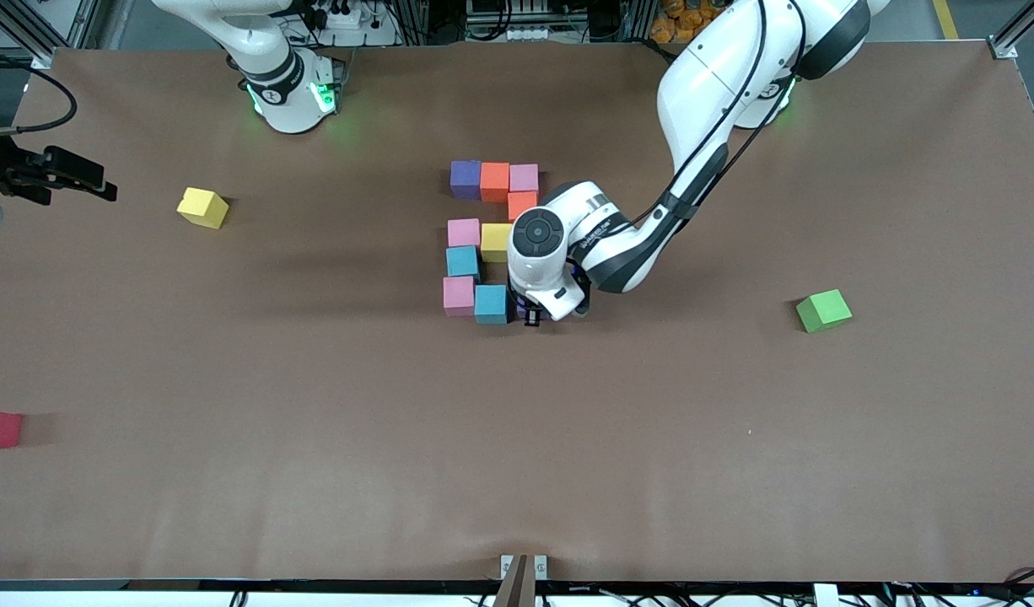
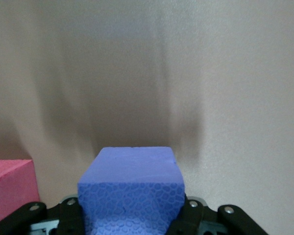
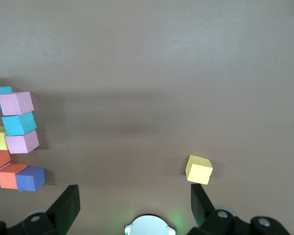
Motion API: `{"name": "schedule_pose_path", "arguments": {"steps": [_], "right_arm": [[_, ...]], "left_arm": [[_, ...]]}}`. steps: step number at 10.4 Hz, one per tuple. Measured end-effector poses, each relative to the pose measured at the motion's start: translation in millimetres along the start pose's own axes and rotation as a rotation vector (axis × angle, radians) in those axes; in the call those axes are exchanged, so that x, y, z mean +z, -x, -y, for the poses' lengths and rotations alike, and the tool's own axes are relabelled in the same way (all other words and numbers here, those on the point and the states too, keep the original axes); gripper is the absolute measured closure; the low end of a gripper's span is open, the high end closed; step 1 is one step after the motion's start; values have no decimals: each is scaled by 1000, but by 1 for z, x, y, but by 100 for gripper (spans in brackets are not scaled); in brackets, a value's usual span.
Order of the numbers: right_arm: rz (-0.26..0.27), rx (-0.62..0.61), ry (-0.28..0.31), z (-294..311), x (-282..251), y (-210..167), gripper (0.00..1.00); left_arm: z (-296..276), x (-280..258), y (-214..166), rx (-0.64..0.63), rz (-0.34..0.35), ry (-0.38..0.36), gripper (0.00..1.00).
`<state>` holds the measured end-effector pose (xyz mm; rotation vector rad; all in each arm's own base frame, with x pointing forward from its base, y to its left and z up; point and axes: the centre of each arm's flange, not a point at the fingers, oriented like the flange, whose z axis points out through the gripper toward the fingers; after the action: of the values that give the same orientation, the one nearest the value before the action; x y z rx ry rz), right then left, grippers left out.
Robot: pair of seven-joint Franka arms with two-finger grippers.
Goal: Form number 2 with 11 blocks
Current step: 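Lower the purple block beside the cyan block with the left gripper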
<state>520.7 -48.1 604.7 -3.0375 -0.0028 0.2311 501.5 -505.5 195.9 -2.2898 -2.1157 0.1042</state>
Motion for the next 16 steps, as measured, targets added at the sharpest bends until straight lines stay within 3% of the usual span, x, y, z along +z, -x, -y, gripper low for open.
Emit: {"name": "schedule_pose_path", "arguments": {"steps": [16], "right_arm": [[10,0,-2,0,5,0,0]], "left_arm": [[-2,-1,4,8,21,43,41]]}}
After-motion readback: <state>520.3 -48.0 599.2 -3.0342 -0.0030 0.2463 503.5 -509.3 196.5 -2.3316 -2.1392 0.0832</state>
